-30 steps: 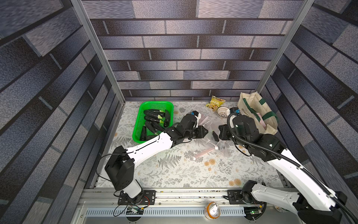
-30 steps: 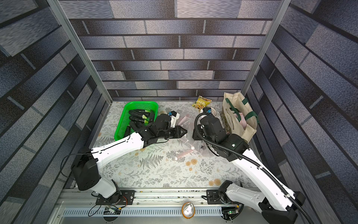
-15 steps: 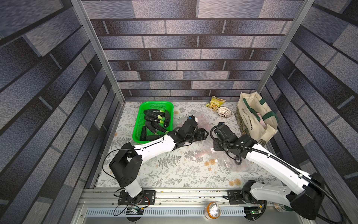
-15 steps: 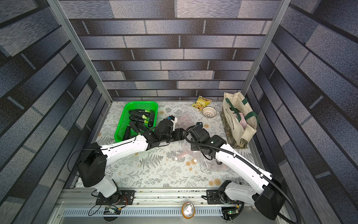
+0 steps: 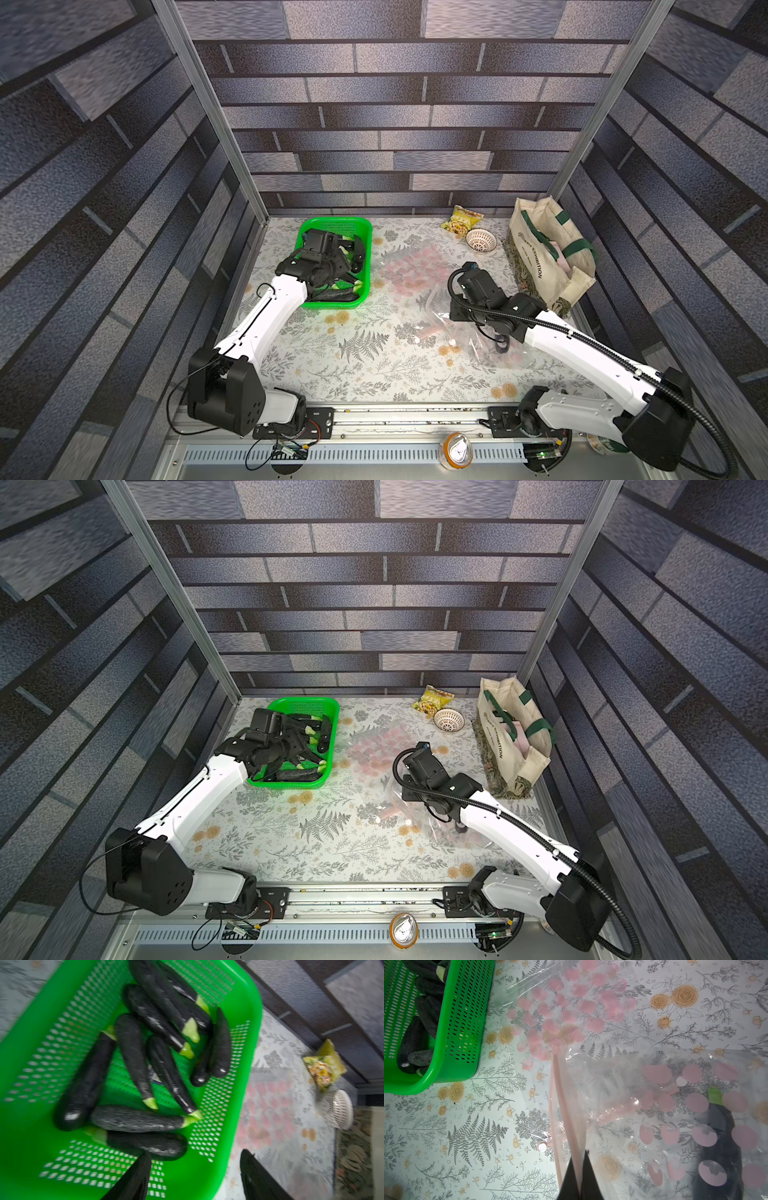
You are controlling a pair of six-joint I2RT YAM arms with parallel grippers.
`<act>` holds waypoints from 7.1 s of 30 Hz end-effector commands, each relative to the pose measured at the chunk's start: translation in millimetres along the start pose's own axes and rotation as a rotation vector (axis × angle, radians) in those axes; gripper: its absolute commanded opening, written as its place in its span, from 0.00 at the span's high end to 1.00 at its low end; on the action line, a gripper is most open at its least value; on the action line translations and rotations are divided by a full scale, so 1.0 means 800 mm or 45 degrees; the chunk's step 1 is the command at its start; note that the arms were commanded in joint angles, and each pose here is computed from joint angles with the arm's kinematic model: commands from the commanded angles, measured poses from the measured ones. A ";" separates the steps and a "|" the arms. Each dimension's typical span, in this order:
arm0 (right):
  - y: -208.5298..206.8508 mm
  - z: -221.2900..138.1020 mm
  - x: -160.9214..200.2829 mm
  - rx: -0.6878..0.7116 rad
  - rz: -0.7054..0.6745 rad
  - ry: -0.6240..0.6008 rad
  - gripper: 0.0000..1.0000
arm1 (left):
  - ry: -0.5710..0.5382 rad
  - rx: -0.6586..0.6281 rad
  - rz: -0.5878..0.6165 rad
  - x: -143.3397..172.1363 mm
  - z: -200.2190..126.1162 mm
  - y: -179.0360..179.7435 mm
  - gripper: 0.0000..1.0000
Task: Place the eggplant in a zip-top bag and seal the zipper
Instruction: Adjust the zipper food storage bag at the center of the board, then pick up the eggplant from the basket, then place the eggplant in the zipper food storage bag, then adjust the zipper food storage bag at the center of the board, then pick up the eggplant from the basket.
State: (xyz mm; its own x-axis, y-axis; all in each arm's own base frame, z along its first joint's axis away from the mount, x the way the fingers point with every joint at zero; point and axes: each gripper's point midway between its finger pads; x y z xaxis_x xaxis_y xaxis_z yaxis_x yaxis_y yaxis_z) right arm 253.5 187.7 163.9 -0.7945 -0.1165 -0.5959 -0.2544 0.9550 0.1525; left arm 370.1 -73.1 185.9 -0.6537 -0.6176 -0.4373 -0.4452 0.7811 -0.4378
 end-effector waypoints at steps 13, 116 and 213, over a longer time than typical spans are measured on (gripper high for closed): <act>-0.002 -0.007 0.001 -0.034 0.040 -0.046 1.00 | 0.149 -0.448 0.101 -0.057 0.122 0.089 0.43; 0.034 -0.078 -0.060 -0.332 0.273 -0.267 1.00 | 0.469 0.587 0.288 0.278 -0.019 -0.217 0.45; 0.045 -0.050 -0.059 -0.331 0.187 -0.195 1.00 | -0.194 0.864 0.234 0.084 -0.101 -0.225 0.66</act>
State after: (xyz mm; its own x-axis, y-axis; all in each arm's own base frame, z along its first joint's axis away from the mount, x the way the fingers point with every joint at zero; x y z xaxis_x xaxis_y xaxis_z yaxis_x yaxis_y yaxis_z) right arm 262.2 215.4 220.7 -0.7474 0.0415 -0.6631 -0.2930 0.8752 0.3850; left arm 354.7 -225.8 291.7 -0.6264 -0.4479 -0.6380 0.1267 0.7491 -0.6503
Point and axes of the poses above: each gripper's point midway between its finger pads, its own z axis out along the fingers, its own y axis along the line the jaws close on, x = y × z, and after that the axes turned 9 degrees about -z, right-handed
